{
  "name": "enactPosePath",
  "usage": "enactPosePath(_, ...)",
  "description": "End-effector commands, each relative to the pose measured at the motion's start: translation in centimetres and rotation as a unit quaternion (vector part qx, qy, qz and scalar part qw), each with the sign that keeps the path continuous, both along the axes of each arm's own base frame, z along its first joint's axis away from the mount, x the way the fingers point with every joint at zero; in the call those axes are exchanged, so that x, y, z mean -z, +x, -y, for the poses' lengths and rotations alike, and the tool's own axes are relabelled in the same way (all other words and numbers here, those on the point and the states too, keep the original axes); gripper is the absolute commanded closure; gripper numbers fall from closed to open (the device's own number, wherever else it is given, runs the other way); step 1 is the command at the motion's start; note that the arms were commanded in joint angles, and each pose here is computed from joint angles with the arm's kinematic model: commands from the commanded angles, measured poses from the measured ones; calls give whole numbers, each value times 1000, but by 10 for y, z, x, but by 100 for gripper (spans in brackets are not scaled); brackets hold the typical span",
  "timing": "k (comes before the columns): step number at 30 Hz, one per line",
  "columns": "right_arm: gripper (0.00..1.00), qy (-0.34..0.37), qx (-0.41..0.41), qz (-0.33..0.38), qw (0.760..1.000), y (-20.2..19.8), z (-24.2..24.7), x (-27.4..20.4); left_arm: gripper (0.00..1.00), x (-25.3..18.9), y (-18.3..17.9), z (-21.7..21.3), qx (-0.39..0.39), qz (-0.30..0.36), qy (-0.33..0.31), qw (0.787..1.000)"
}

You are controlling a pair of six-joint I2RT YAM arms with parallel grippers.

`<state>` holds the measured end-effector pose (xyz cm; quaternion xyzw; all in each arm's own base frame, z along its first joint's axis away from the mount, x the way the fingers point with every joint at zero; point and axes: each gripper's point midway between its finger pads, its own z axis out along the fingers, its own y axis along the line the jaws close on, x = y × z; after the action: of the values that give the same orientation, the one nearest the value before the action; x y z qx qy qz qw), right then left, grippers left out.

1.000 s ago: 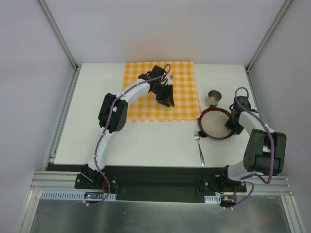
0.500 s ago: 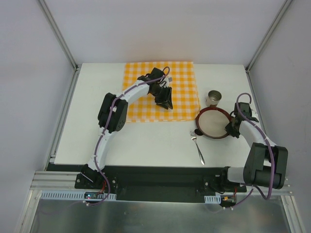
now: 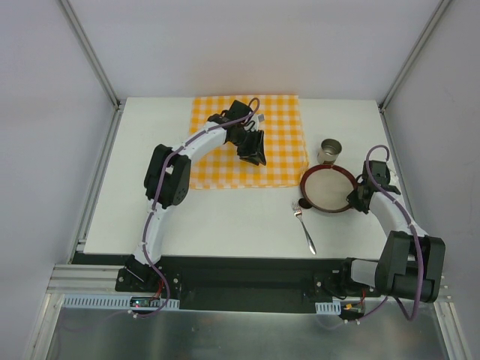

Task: Set the dinner table for one person
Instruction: Pick up the plate at the center of the board.

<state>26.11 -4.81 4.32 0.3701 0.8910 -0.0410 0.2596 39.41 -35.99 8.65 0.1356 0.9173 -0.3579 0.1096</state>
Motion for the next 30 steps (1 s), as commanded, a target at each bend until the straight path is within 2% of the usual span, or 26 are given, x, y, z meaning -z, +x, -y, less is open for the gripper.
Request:
enactPosePath(1, 99, -30, -19, 0, 999, -6, 6, -17, 64, -30, -3, 4, -3, 24, -11, 1000)
enactPosePath(18, 99, -32, -75, 22, 996, 31, 1, -55, 65, -11, -2, 19, 3, 2, -14, 1000)
enactPosePath(30, 99, -25, -108, -2, 994, 36, -16, -50, 65, -10, -1, 22, 3, -1, -17, 1000)
